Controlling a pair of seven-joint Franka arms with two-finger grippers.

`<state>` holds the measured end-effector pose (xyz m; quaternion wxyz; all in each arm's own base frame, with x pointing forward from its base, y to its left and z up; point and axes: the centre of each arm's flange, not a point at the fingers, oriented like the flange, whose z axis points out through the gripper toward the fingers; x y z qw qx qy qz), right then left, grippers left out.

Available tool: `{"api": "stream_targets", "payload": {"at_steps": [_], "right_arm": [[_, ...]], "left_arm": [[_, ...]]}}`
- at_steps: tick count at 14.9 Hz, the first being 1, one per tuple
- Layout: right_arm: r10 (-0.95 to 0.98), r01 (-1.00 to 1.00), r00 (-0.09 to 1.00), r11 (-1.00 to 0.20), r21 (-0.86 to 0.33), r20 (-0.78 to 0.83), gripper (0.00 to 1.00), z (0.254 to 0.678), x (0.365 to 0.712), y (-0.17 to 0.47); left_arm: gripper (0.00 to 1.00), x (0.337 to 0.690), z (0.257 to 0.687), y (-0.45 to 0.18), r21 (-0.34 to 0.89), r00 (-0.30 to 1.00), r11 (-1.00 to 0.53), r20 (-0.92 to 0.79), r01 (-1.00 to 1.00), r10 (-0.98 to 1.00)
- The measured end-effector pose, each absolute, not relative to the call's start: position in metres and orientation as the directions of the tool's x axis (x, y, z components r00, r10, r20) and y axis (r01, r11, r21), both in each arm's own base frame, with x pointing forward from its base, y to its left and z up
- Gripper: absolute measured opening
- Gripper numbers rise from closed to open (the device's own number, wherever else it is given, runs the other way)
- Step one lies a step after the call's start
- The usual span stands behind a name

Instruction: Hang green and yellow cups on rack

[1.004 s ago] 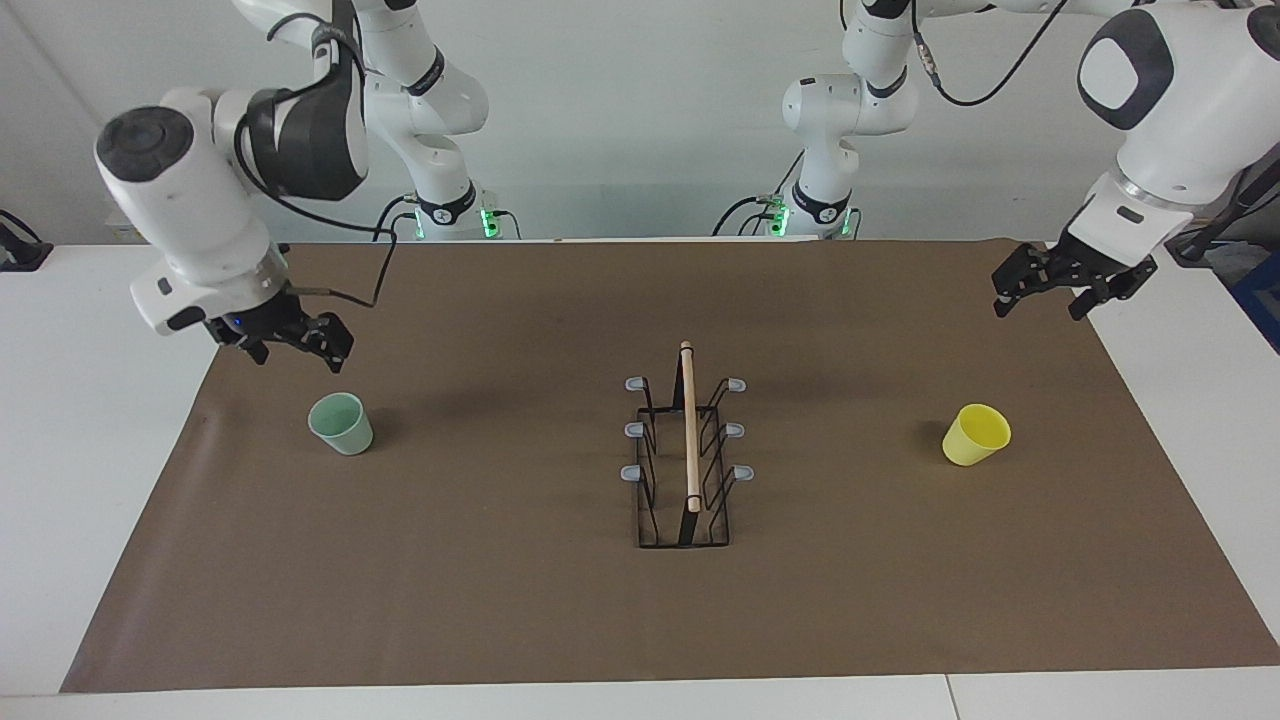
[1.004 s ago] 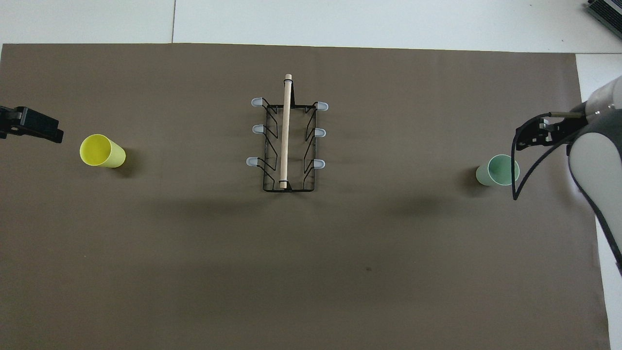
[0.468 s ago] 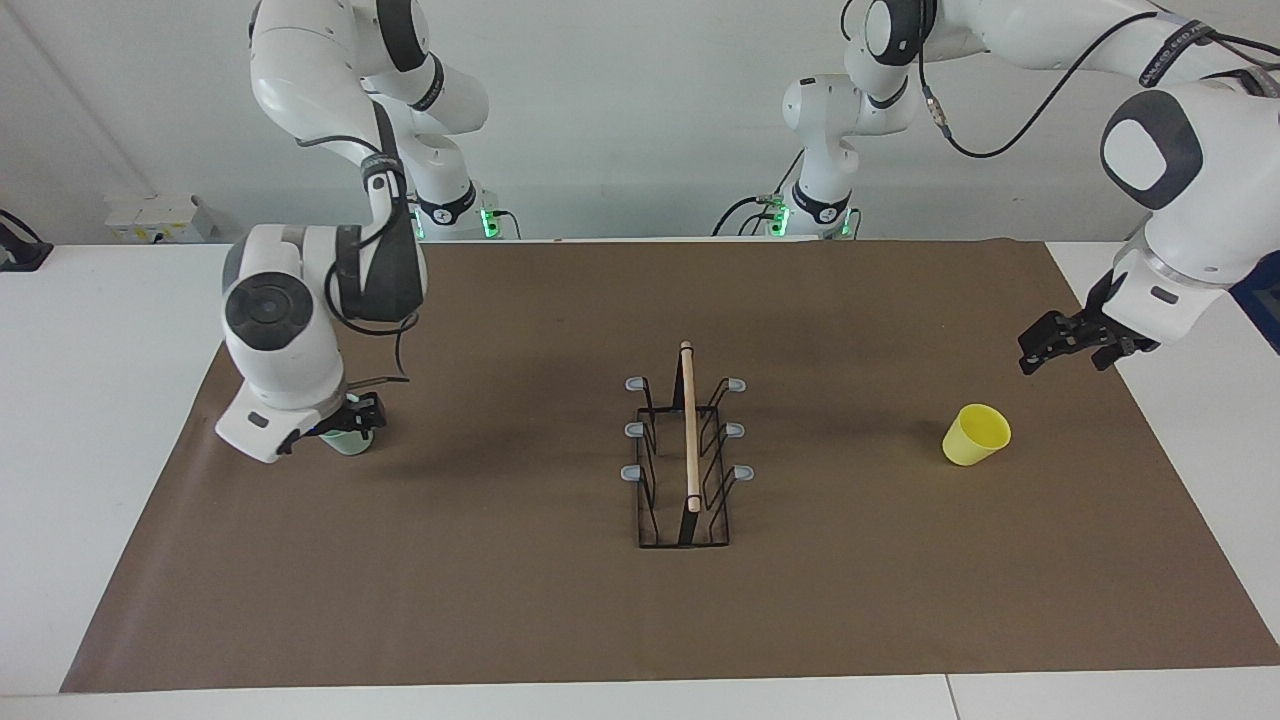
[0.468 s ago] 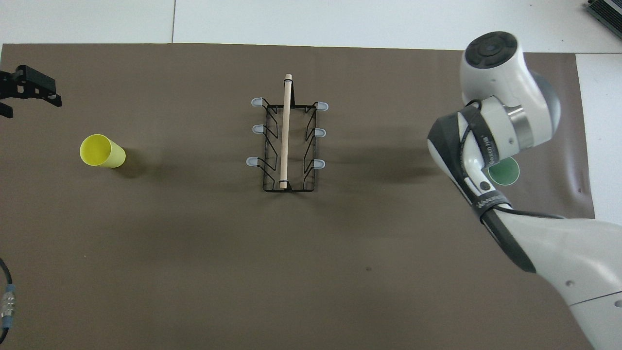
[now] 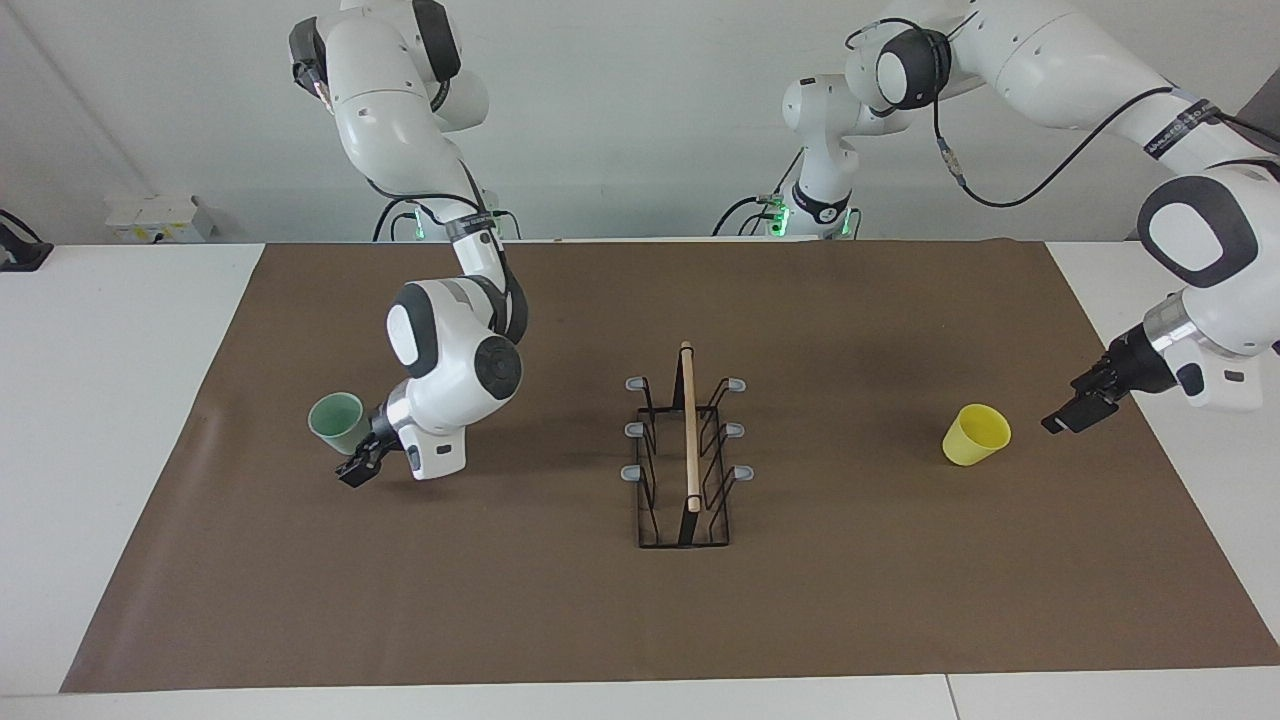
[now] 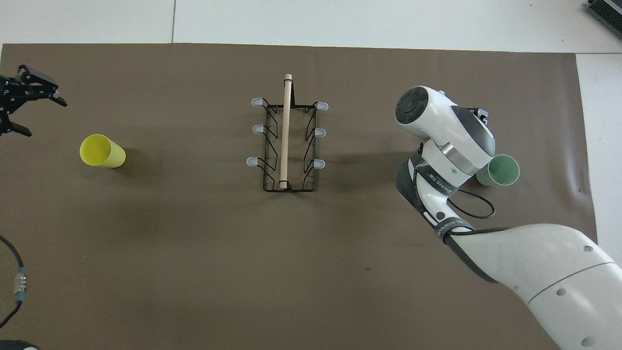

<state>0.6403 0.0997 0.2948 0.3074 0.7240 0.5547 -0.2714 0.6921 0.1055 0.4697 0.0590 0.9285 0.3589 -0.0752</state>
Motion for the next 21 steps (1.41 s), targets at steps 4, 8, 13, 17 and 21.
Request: {"api": "stream_targets", "payload": {"at_steps": [4, 8, 13, 17, 21], "right_arm": [[0.606, 0.988, 0.157, -0.101, 0.119, -0.78, 1.0, 0.279, 0.617, 0.106], [0.588, 0.994, 0.09, -0.007, 0.107, -0.804, 1.0, 0.265, 0.601, 0.099], [0.547, 0.994, 0.026, 0.074, 0.079, -0.837, 1.0, 0.254, 0.582, 0.095], [0.527, 0.992, 0.004, 0.103, 0.068, -0.85, 1.0, 0.244, 0.567, 0.09], [0.513, 0.991, -0.008, 0.121, 0.063, -0.859, 1.0, 0.244, 0.563, 0.088]], "left_arm": [[1.0, 0.696, 0.414, 0.141, 0.077, 0.474, -0.47, -0.239, 0.879, 0.847], [1.0, 0.686, 0.372, 0.171, 0.075, 0.112, -0.095, -0.269, 0.993, 0.957], [1.0, 0.646, 0.336, 0.177, 0.021, -0.063, 0.076, -0.369, 0.997, 0.927], [1.0, 0.613, 0.318, 0.171, -0.014, -0.152, 0.165, -0.473, 0.986, 0.868], [1.0, 0.598, 0.305, 0.167, -0.008, -0.21, 0.242, -0.521, 0.97, 0.827]]}}
